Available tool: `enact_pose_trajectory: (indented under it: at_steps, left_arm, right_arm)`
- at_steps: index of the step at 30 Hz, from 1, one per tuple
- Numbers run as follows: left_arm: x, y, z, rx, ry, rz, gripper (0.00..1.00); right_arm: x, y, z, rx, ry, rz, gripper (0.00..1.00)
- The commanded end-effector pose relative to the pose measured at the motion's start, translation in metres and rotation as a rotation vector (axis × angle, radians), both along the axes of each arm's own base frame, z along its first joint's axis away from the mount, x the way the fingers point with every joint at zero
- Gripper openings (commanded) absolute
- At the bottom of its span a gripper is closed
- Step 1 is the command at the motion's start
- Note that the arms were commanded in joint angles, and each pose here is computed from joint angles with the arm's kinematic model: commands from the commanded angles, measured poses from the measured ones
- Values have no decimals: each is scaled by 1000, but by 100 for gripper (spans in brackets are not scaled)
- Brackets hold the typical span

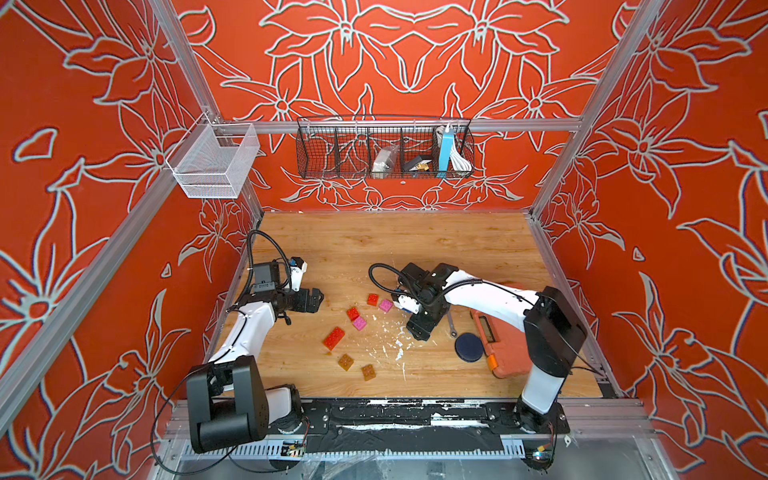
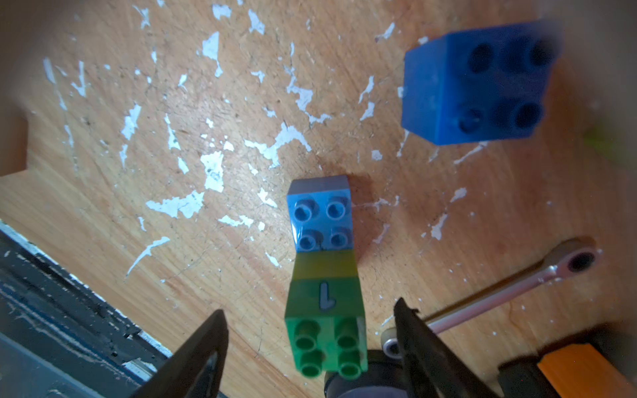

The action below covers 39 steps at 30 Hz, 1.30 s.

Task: Assemble the letter h with lego
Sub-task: Pick up the lego brick from the center of the board.

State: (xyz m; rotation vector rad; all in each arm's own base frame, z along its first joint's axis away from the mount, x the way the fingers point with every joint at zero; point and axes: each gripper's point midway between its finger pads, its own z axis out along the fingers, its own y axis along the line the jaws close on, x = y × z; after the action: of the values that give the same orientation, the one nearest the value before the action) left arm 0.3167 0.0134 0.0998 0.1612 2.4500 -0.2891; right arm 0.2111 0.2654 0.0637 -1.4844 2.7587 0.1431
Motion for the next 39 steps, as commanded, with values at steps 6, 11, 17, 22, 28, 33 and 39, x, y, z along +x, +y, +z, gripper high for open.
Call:
enact_pose_trajectory:
  at_steps: [6,11,17,22,28,33,39]
  left_arm:
    - [-2,0,-1,-2,6,-16,100]
    - [-2,-1,-3,-5,14,-15,100]
    - [-2,0,-4,-5,23,-16,100]
    - [-1,-1,-3,-7,19,-19,100]
    - [-1,-2,-2,-8,12,-24,100]
    - [-2,-1,-3,-7,18,-19,100]
    - [-2,-1,-3,-5,15,-18,100]
  right_arm:
    - [-8,0,-28,-47,69,-17,48]
    - [-12,-6,-36,-69,62,-13,48]
    - [-13,-3,-31,-48,68,-27,41]
    - [-10,10,12,22,53,-19,32]
    - [11,5,51,-18,-42,13,33]
    - [40,3,56,-75,-90,31,33]
    - [60,20,46,-85,-75,87,33]
